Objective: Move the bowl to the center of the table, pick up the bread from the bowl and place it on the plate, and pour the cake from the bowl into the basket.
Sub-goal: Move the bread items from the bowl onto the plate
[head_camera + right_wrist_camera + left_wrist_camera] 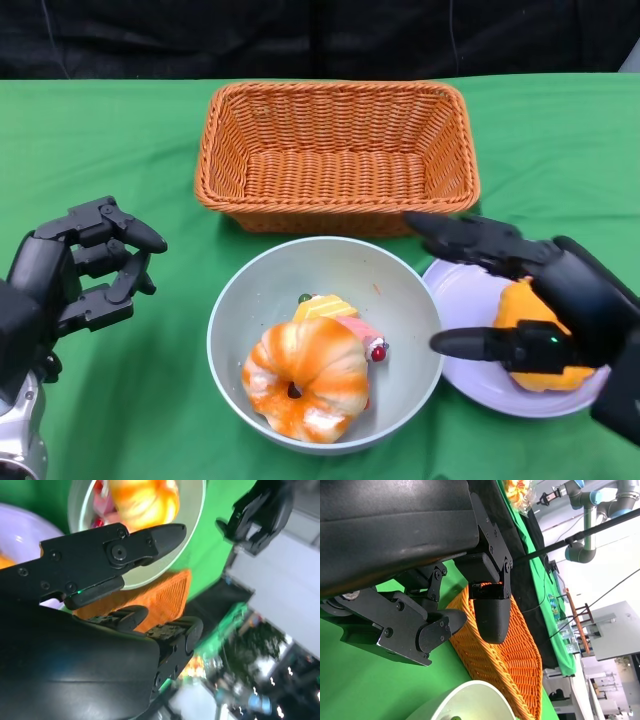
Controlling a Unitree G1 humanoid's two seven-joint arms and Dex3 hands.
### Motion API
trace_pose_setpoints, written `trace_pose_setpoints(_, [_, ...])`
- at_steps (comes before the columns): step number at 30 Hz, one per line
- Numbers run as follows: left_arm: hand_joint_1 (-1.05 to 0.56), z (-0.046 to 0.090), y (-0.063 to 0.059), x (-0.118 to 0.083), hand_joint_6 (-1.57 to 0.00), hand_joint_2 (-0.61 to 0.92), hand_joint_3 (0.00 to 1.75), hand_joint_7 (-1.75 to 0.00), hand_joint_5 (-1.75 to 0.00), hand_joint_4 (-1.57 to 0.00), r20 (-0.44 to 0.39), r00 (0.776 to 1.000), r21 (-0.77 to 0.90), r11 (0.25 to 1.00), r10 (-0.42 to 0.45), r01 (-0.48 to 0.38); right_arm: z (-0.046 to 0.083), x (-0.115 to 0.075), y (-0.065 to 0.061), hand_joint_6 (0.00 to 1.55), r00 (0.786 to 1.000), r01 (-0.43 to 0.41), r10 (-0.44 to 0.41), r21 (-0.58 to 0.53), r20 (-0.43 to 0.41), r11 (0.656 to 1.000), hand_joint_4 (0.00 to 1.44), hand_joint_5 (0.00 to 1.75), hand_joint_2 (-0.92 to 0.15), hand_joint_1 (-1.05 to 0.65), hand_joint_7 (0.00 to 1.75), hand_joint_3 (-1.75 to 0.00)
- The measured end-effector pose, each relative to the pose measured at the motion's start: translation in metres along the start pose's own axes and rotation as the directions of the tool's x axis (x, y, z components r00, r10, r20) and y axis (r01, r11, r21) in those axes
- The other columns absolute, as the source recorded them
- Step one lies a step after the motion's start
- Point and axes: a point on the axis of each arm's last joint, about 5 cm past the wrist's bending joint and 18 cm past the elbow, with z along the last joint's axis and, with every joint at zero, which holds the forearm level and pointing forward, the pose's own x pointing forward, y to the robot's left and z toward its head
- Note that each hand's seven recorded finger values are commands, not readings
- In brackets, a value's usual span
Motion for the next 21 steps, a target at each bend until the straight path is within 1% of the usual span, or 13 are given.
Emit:
trace_pose_setpoints(3, [0.03, 0.000, -0.001, 0.000, -0.79, 0.70, 0.88, -1.19, -1.57, -0.76, 0.002, 1.000, 0.000, 1.000, -0.002, 0.002, 0.008, 0.012, -0.003, 0.39, 0.999, -0.047, 0.047, -0.008, 0.014, 0.999, 0.48, 0.08, -0.92, -0.75, 0.00, -0.05])
trace_pose_setpoints(7, [0.03, 0.000, -0.001, 0.001, -0.79, 0.70, 0.89, -1.19, -1.57, -0.76, 0.003, 1.000, 0.003, 1.000, -0.009, 0.009, 0.015, 0.027, -0.002, 0.38, 0.994, -0.109, 0.109, -0.048, 0.001, 0.993, 0.47, 0.05, -0.92, -0.80, 0.01, -0.10])
trace_pose_setpoints(9, [0.03, 0.000, -0.002, 0.001, -0.79, 0.70, 0.89, -1.18, -1.57, -0.76, 0.004, 1.000, 0.004, 1.000, -0.011, 0.011, 0.015, 0.034, -0.001, 0.37, 0.991, -0.136, 0.136, -0.077, -0.003, 0.988, 0.45, 0.04, -0.92, -0.81, 0.00, -0.12])
trace_pose_setpoints(12, [0.03, 0.000, -0.003, 0.001, -0.79, 0.69, 0.90, -1.18, -1.57, -0.75, 0.008, 1.000, 0.004, 1.000, -0.011, 0.011, 0.011, 0.045, 0.003, 0.35, 0.981, -0.193, 0.188, -0.107, -0.050, 0.975, 0.44, 0.03, -0.92, -0.80, 0.00, -0.14])
trace_pose_setpoints(17, [0.02, 0.001, -0.003, 0.001, -0.79, 0.70, 0.91, -1.19, -1.57, -0.75, 0.014, 1.000, 0.007, 1.000, -0.003, 0.003, 0.011, 0.065, 0.006, 0.34, 0.952, -0.295, 0.271, -0.181, -0.146, 0.938, 0.47, 0.04, -0.92, -0.81, 0.00, -0.18])
trace_pose_setpoints(18, [0.02, 0.000, -0.003, 0.001, -0.78, 0.70, 0.90, -1.18, -1.57, -0.75, 0.014, 1.000, 0.006, 1.000, -0.002, 0.002, 0.011, 0.068, 0.007, 0.35, 0.945, -0.314, 0.287, -0.190, -0.154, 0.930, 0.54, 0.07, -0.92, -0.81, 0.00, -0.18])
trace_pose_setpoints(20, [0.02, 0.001, -0.004, 0.001, -0.79, 0.70, 0.89, -1.17, -1.56, -0.75, 0.018, 1.000, 0.006, 1.000, -0.002, 0.002, 0.012, 0.078, 0.010, 0.35, 0.926, -0.366, 0.333, -0.199, -0.180, 0.909, 0.61, 0.11, -0.92, -0.83, 0.00, -0.18])
trace_pose_setpoints(21, [0.02, 0.001, -0.004, 0.001, -0.79, 0.70, 0.89, -1.16, -1.56, -0.76, 0.020, 1.000, 0.004, 1.000, -0.002, 0.002, 0.012, 0.082, 0.012, 0.35, 0.911, -0.398, 0.360, -0.199, -0.200, 0.896, 0.61, 0.10, -0.92, -0.84, 0.00, -0.19])
